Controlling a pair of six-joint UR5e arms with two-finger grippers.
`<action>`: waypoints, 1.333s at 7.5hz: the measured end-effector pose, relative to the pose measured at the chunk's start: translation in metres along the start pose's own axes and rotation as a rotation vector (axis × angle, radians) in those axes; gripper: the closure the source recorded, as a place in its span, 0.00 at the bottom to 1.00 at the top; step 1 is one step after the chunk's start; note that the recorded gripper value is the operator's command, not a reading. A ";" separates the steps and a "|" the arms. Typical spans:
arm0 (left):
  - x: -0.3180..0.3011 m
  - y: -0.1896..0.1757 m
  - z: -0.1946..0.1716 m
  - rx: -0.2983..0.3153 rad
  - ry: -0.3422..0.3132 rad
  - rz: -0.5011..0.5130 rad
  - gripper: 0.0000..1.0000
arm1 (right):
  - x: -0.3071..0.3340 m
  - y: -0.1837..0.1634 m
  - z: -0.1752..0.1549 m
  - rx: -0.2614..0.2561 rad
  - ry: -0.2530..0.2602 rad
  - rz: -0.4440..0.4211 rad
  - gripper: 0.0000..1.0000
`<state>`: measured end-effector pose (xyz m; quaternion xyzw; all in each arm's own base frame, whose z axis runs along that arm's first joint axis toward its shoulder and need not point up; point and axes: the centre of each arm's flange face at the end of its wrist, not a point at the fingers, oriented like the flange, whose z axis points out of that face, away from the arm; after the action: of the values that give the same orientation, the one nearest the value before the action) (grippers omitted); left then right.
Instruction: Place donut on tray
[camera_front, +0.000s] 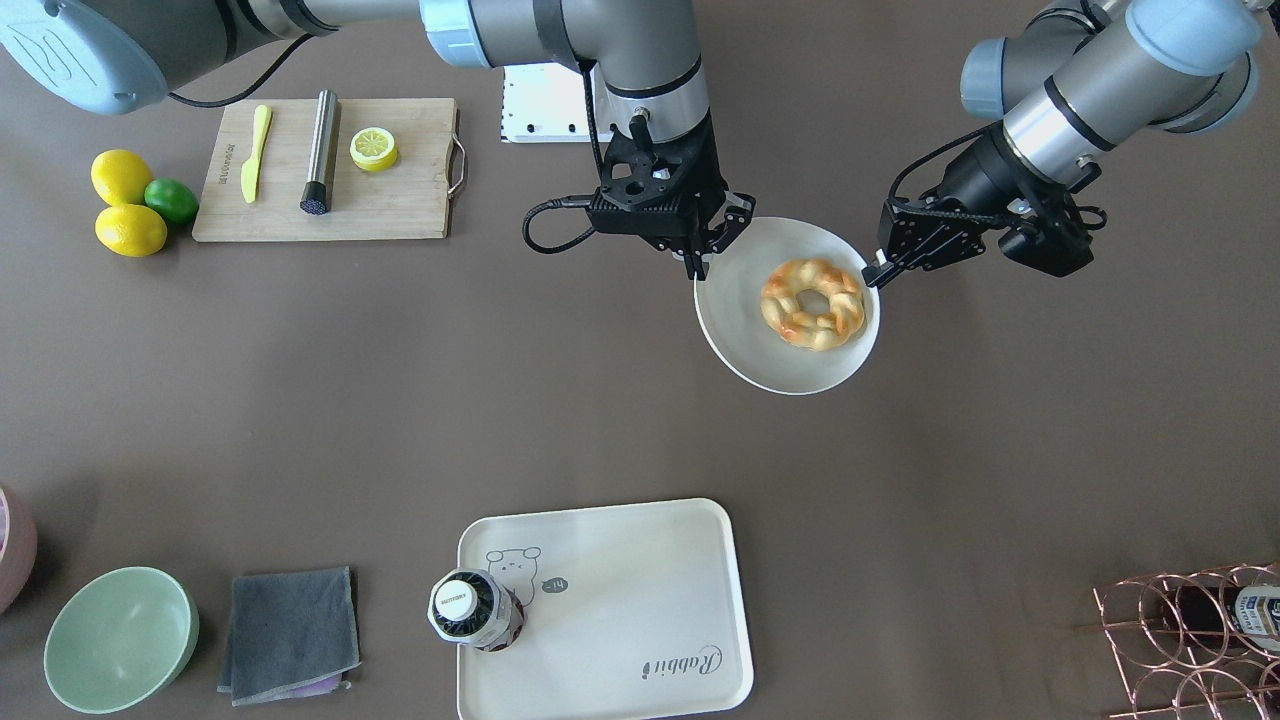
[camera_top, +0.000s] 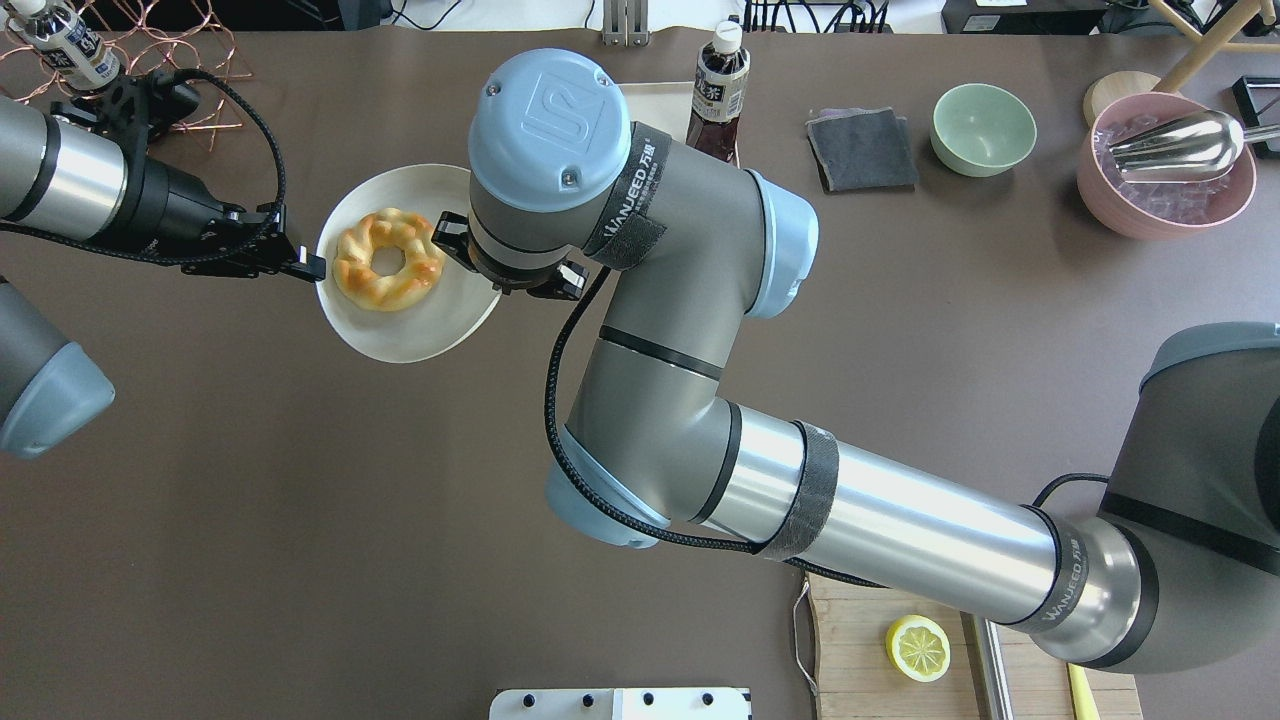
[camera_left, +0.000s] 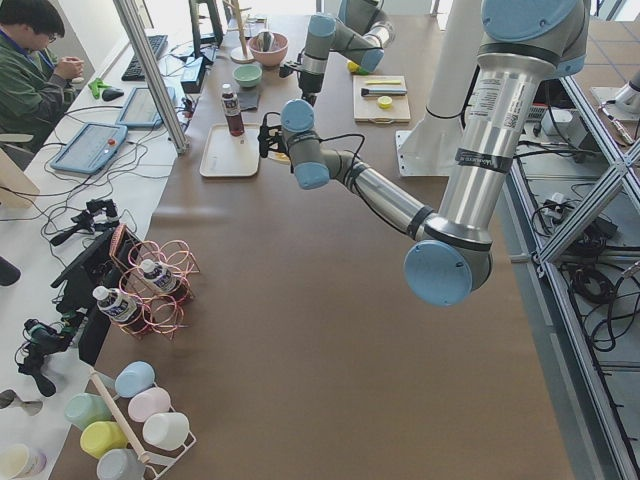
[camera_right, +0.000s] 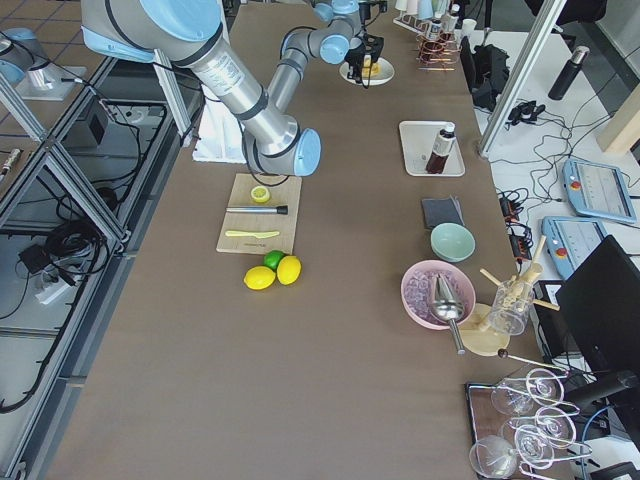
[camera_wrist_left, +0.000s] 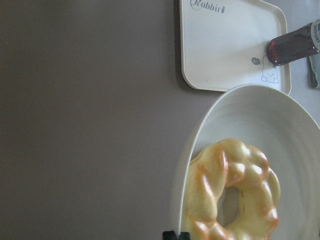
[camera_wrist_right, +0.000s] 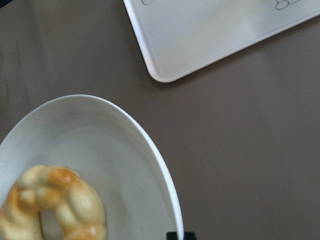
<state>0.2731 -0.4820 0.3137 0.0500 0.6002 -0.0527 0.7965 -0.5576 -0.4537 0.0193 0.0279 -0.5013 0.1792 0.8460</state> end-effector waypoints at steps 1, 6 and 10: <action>0.001 0.000 0.000 0.000 0.001 -0.002 1.00 | 0.000 -0.001 -0.002 0.002 -0.004 -0.005 0.00; -0.005 -0.002 0.003 -0.004 -0.012 -0.016 1.00 | 0.004 -0.011 -0.013 0.009 -0.012 -0.003 0.00; -0.014 -0.023 0.018 0.022 -0.095 -0.079 1.00 | 0.017 -0.024 -0.053 -0.023 0.015 -0.018 0.00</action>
<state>0.2834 -0.5071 0.3320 0.0324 0.5627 -0.0930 0.8208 -0.4980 -0.4595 0.0104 0.0215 -0.4966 0.1660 0.8517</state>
